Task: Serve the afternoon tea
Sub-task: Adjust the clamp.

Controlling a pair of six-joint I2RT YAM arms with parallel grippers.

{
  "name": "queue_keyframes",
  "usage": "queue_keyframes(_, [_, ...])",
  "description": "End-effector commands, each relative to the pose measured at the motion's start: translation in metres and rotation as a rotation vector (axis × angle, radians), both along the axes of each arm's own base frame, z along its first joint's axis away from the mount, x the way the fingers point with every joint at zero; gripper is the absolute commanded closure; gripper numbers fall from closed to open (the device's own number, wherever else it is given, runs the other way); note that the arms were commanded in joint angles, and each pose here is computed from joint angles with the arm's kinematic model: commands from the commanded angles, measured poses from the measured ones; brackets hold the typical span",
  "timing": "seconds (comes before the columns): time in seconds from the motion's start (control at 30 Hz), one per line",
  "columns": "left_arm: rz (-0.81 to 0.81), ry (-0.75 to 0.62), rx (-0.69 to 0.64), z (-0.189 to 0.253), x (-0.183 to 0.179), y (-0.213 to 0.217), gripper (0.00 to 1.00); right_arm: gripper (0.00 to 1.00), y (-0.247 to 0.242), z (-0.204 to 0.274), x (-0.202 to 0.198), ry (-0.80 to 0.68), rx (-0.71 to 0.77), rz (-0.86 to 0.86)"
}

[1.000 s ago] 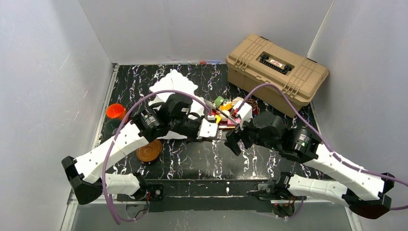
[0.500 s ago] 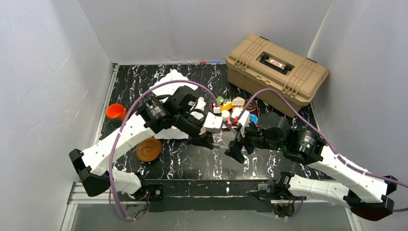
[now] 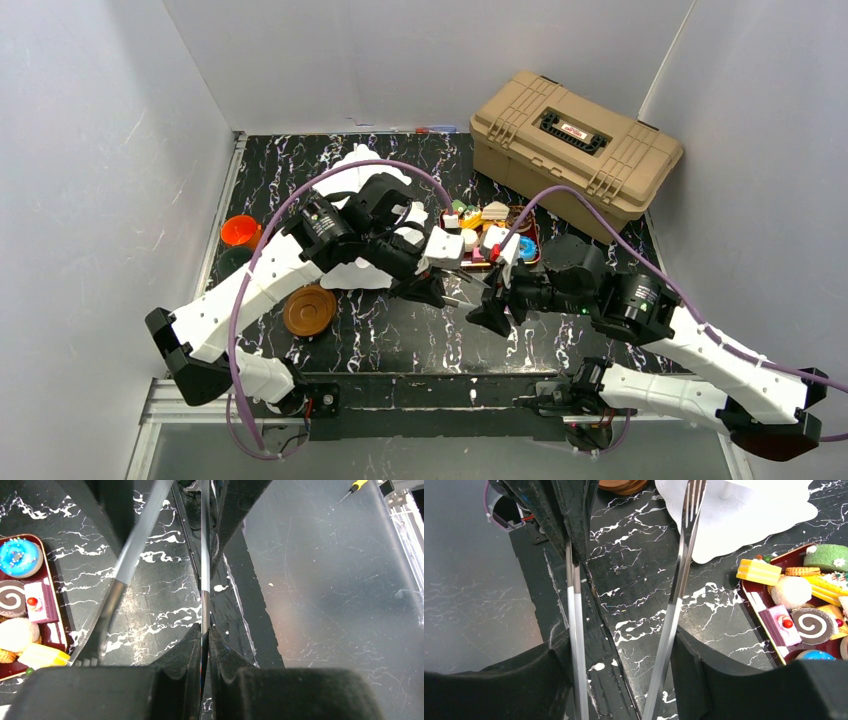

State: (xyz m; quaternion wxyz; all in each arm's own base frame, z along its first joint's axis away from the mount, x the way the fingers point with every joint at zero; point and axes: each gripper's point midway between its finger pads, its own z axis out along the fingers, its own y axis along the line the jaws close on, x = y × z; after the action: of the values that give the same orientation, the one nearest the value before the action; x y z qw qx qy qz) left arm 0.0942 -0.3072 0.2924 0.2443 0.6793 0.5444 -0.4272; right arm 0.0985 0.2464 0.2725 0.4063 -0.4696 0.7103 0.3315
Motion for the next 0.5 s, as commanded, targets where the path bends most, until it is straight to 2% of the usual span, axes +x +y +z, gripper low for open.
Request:
queue_keyframes(0.0, [-0.049, 0.019, -0.06, 0.02, -0.011, -0.003, 1.0, 0.39, 0.009, 0.028, 0.006, -0.016, 0.12, -0.035])
queue_keyframes(0.2, [-0.021, -0.036, -0.092, 0.024, 0.0, -0.008, 1.0, 0.53, 0.01, 0.017, 0.006, 0.042, 0.116, -0.072])
queue_keyframes(0.27, [-0.014, -0.059, -0.1, 0.025, 0.003, -0.008, 0.99, 0.55, 0.009, 0.01, 0.009, 0.057, 0.095, -0.096])
queue_keyframes(0.37, [-0.007, -0.095, -0.113, 0.025, 0.007, -0.007, 0.84, 0.56, 0.005, 0.001, 0.013, 0.073, 0.067, -0.143])
queue_keyframes(0.47, [0.012, -0.135, -0.129, 0.024, 0.012, -0.008, 0.57, 0.56, -0.001, -0.007, 0.019, 0.081, 0.037, -0.199])
